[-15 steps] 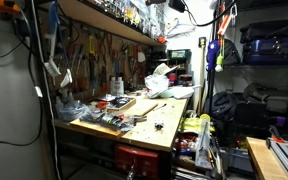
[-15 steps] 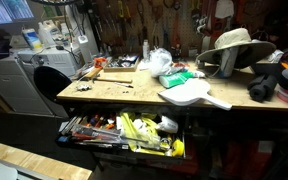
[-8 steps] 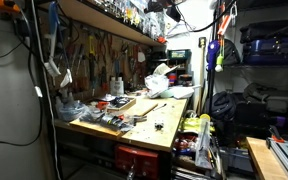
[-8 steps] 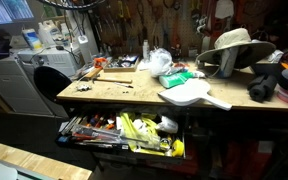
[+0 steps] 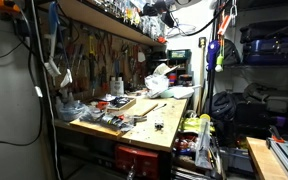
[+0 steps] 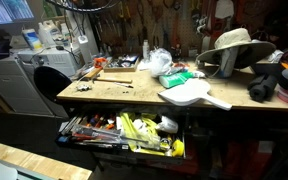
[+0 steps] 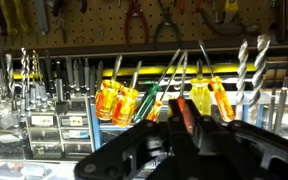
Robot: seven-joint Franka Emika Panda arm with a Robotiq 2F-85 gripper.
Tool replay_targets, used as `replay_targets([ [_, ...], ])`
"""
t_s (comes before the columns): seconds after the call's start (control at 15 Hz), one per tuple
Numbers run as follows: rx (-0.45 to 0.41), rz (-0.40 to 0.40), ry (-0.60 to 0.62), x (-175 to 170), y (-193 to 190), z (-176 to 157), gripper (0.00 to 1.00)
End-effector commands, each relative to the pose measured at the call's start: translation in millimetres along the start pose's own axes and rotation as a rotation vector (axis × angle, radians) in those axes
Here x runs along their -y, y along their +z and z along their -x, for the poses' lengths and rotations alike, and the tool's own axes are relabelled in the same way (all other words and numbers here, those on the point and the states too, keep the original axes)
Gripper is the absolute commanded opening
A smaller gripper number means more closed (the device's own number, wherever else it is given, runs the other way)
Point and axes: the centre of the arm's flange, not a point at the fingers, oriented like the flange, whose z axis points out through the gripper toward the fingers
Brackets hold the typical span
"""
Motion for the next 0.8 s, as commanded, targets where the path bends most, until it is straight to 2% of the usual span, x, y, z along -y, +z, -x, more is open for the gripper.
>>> replay_targets([
  [0.0,-0.077,-0.010,0.015,-5,12,8,0.02],
  [0.4,-0.122,0.003,0.074,-7,26,14,0.02],
  [0.73,-0.110,0.006,0.135,-7,35,22,0.02],
])
